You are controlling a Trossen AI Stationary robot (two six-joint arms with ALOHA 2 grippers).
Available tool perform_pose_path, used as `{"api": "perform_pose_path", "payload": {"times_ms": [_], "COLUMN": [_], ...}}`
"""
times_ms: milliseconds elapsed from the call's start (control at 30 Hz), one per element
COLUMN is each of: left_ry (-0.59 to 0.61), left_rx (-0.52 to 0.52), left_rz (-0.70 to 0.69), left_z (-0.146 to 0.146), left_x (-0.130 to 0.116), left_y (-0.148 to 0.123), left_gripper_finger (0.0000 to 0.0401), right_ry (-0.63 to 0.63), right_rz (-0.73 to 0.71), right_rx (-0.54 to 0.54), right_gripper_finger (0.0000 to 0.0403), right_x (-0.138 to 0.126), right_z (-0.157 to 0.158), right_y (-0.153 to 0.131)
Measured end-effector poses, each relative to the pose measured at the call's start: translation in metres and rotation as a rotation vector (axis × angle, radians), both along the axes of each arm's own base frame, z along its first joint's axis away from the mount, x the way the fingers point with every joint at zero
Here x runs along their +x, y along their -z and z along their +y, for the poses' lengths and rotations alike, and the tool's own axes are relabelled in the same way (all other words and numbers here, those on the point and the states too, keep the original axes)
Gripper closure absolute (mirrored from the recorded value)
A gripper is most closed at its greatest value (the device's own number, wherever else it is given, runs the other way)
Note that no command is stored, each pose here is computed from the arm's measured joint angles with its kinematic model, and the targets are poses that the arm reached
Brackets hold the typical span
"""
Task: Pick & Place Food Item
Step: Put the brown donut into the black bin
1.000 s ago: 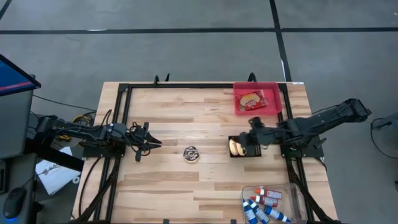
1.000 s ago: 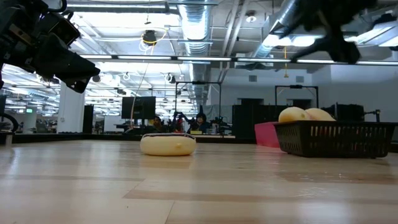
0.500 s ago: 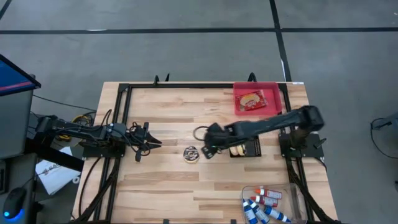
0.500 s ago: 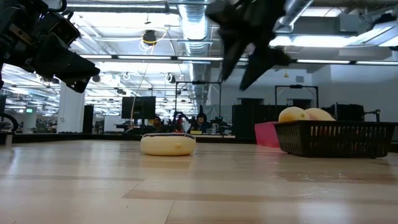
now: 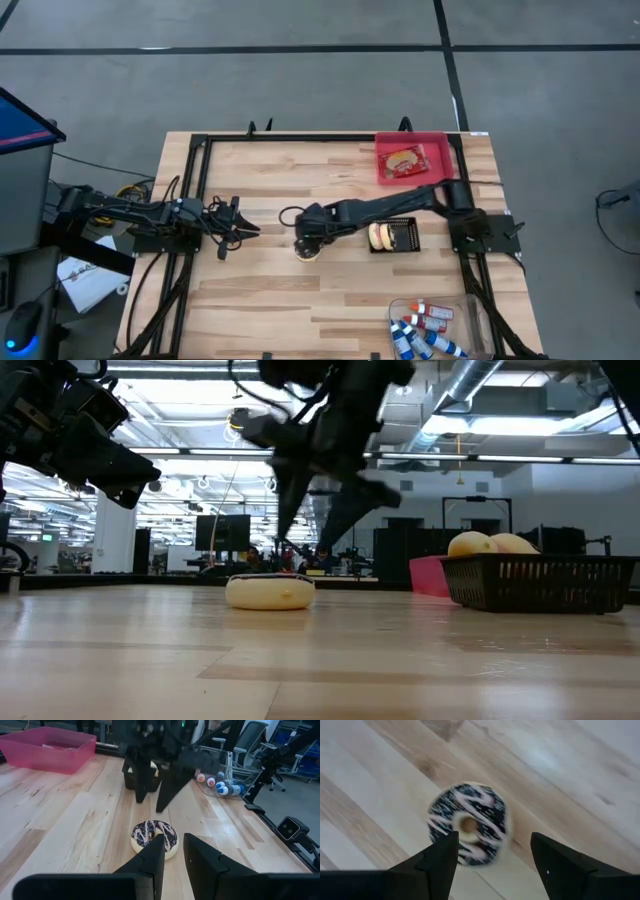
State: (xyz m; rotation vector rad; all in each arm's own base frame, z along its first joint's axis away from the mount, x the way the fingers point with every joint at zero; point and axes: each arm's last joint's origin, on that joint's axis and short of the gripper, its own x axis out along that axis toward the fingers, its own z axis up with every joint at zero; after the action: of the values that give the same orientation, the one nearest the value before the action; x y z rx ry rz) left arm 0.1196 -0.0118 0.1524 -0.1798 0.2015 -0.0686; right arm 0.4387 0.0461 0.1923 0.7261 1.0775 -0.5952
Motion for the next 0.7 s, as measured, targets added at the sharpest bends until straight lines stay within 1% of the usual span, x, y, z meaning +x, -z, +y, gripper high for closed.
{"api": "perform_pose_path", "payload": {"times_ms": [67,167,300,433,700], "left_ry": [0.0,0.0,-0.001,-0.001,0.0], "left_rx": [0.0,0.0,0.0,0.0,0.0], "left_rz": [0.0,0.0,0.001,0.001,0.001], "left_z": [0.0,0.0,0.0,0.0,0.0], "left_x": [0.0,0.0,0.0,0.0,0.0], "left_y": [0.0,0.0,0.0,0.0,0.0], "left_gripper_finger": [0.0333,0.0333,0.0333,0.0333,0.0333], "right_ry": [-0.006,-0.003,0.004,0.008,0.032], "right_rz": [0.003,0.038,0.042,0.039,0.034], "right_rx": [0.022,0.046,0.052,0.053,0.05], "right_gripper_finger": [0.0163,0.0163,0.0163,0.0163,0.0163], "right_x": [0.007,0.01,0.012,0.013,0.014], "right_z": [0.001,0.002,0.005,0.007,-0.005], "right_y": [0.007,0.02,0.028,0.029,0.028]}}
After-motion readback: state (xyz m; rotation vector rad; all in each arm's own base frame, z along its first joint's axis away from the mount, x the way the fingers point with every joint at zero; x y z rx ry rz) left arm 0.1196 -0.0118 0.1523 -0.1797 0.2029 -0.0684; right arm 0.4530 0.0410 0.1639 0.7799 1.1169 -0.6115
